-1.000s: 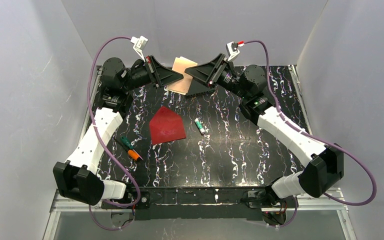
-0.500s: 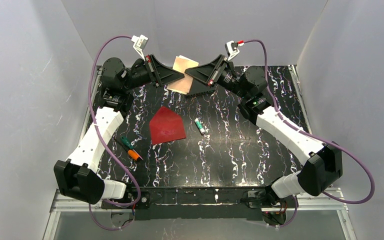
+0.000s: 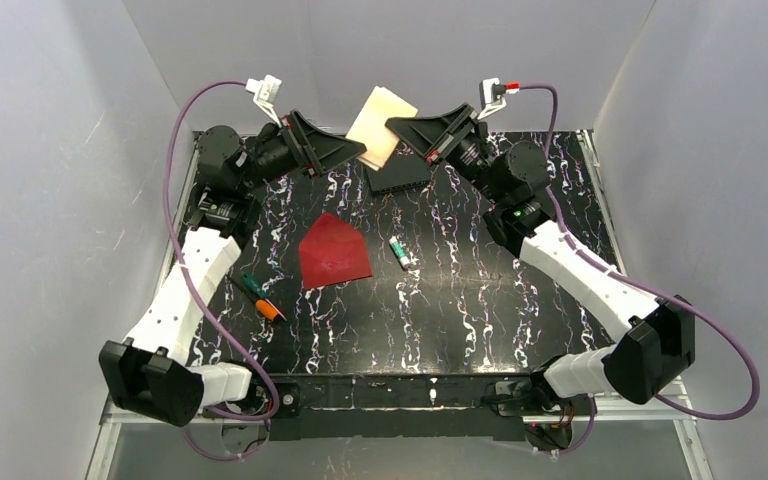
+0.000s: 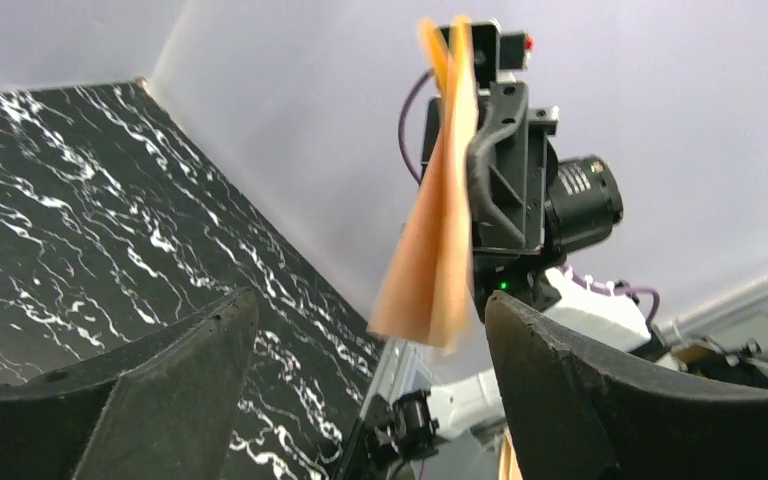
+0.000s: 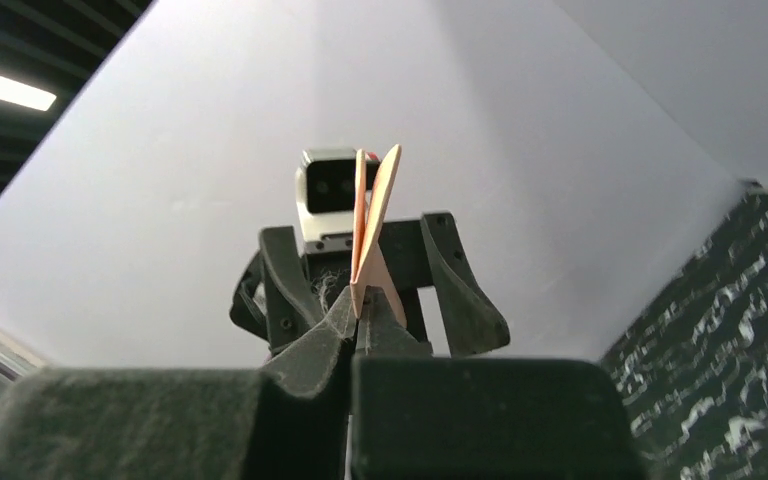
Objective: Place the letter into the envelope and seal it
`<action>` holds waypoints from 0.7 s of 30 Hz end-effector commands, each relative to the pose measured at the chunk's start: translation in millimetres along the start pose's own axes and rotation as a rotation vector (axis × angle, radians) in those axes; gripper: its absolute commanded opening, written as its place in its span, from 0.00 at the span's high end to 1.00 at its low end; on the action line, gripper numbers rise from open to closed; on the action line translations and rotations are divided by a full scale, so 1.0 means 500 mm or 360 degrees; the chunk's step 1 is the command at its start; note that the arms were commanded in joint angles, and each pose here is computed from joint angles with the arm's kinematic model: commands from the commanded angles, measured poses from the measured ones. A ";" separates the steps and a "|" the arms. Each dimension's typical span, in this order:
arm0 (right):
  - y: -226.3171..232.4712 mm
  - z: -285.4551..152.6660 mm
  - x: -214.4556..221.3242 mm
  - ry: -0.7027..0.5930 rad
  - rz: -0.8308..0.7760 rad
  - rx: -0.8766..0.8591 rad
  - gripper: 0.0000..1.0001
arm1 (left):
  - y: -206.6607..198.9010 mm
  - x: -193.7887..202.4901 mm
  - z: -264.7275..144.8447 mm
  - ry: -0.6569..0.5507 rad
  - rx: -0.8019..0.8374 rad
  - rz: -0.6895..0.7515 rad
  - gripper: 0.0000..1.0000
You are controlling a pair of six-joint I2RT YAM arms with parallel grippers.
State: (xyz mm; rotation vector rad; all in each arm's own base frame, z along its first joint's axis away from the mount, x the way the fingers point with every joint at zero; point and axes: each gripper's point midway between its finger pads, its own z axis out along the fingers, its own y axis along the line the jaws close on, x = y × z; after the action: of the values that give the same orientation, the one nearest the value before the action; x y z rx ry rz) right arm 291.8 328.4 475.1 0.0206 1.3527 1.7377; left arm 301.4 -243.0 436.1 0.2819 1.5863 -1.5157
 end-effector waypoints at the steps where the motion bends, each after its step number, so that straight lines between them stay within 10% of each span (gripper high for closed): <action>1: 0.152 0.003 -0.089 -0.0273 -0.0110 -0.0352 0.99 | -0.030 -0.063 -0.019 -0.0258 -0.0081 0.0043 0.17; 15: 0.199 0.023 -0.088 -0.0238 0.0043 -0.0560 0.99 | -0.182 -0.097 0.006 -0.0431 0.0357 -0.0042 0.12; 21: 0.184 0.031 -0.073 -0.0219 0.0068 -0.0532 0.99 | -0.175 -0.105 0.018 -0.0475 0.0401 -0.0117 0.41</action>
State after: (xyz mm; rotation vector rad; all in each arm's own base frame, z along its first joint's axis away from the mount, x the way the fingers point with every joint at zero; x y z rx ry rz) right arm 275.8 322.9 548.4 0.0079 1.0564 1.9141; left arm 283.0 -254.4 511.7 0.1302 1.3048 -1.6876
